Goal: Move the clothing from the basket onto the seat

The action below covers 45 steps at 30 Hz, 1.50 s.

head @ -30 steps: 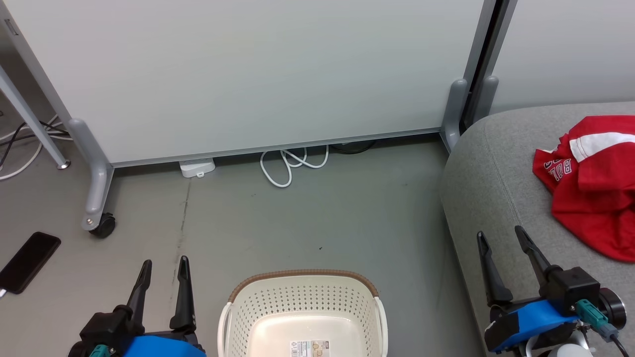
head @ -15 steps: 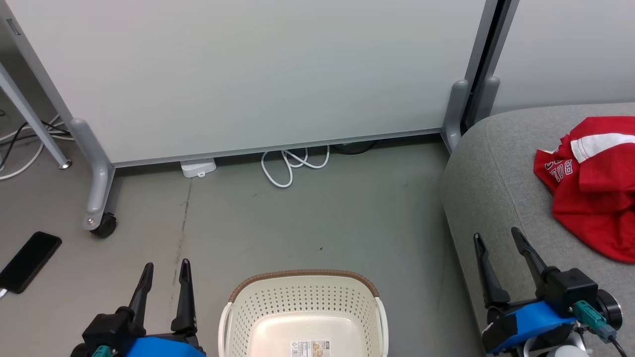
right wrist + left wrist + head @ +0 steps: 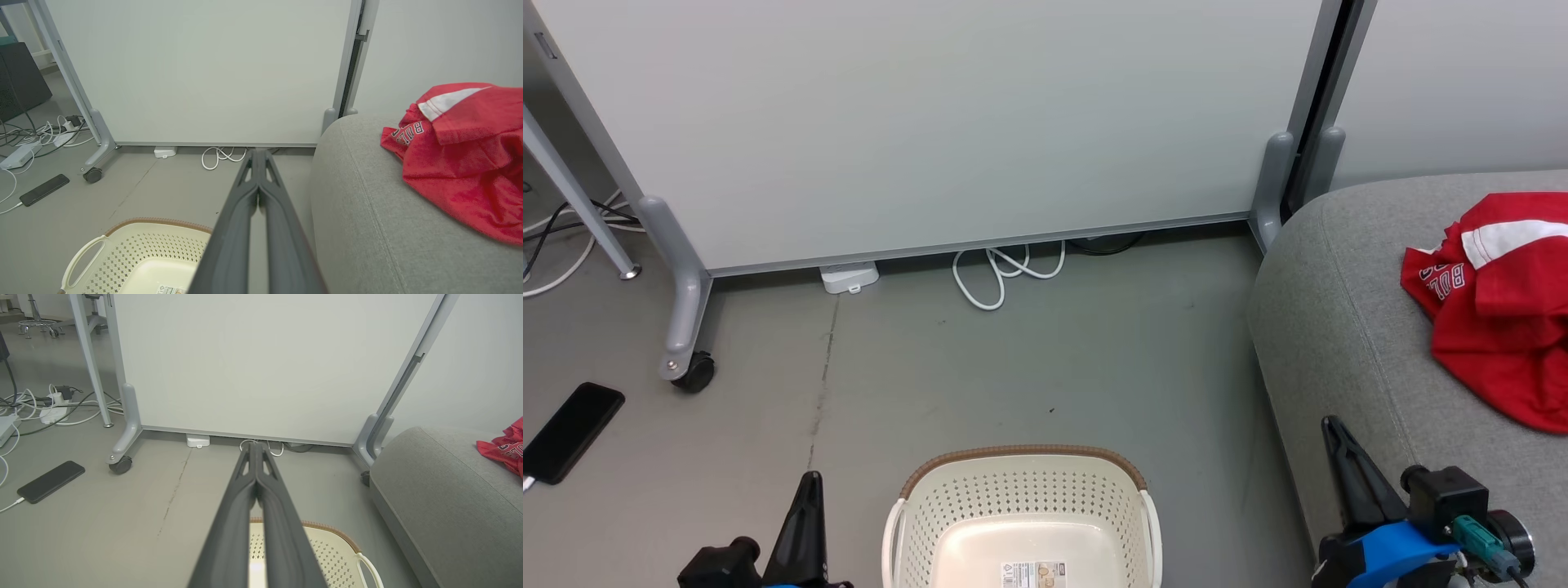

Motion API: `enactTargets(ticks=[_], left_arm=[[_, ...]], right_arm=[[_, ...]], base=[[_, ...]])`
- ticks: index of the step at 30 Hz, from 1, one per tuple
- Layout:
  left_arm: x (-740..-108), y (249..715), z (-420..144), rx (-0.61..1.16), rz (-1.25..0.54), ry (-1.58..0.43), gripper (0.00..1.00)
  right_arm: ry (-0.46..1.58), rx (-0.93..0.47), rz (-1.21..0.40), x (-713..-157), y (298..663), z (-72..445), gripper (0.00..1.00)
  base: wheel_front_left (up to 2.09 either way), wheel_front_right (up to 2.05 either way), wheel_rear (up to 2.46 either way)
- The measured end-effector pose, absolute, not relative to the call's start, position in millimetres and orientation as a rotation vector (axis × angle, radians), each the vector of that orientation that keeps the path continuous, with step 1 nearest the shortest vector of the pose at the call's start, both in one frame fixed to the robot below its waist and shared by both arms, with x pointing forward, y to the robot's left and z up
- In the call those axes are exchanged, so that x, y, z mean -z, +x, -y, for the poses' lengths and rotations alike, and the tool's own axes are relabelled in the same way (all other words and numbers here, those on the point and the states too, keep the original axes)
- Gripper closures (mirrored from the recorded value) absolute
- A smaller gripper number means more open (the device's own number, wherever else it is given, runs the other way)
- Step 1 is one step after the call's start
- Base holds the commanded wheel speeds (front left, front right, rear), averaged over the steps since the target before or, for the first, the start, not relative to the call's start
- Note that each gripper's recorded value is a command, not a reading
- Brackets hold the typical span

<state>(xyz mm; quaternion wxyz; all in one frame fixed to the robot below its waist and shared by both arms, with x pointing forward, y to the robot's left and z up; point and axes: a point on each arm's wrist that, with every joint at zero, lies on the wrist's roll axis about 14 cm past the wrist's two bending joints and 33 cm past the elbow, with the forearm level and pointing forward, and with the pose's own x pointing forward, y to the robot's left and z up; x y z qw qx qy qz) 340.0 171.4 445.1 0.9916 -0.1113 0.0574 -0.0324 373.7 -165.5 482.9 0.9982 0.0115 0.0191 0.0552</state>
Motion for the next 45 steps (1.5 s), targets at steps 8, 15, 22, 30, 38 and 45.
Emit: enactTargets(ticks=[8, 15, 22, 30, 38, 45], left_arm=[[-432.9, 334.1, -175.1, 0.023, -0.167, -0.331, 1.0], [-435.5, 337.7, -181.5, -0.018, -0.165, -0.446, 1.0], [-439.3, 342.6, -185.3, -0.045, -0.162, -0.556, 1.0], [-444.7, 348.3, -189.2, -0.068, -0.15, -0.671, 1.0], [-449.3, 352.9, -192.1, -0.084, -0.14, -0.779, 1.0], [-453.2, 356.7, -193.4, -0.091, -0.132, -0.866, 1.0]], right_arm=[[0.145, -0.073, -0.091, -470.2, 369.7, 171.8, 1.0], [0.281, -0.042, -0.098, -470.4, 370.2, 176.5, 1.0], [0.407, -0.016, -0.099, -471.4, 370.9, 180.4, 1.0], [0.541, 0.008, -0.101, -472.1, 371.8, 184.3, 1.0], [0.664, 0.025, -0.097, -474.6, 373.8, 187.2, 1.0], [0.765, 0.036, -0.094, -476.1, 375.0, 189.4, 1.0]], base=[[0.0, 0.0, 0.0], [0.0, 0.0, 0.0], [0.0, 0.0, 0.0], [0.0, 0.0, 0.0], [0.0, 0.0, 0.0], [0.0, 0.0, 0.0]])
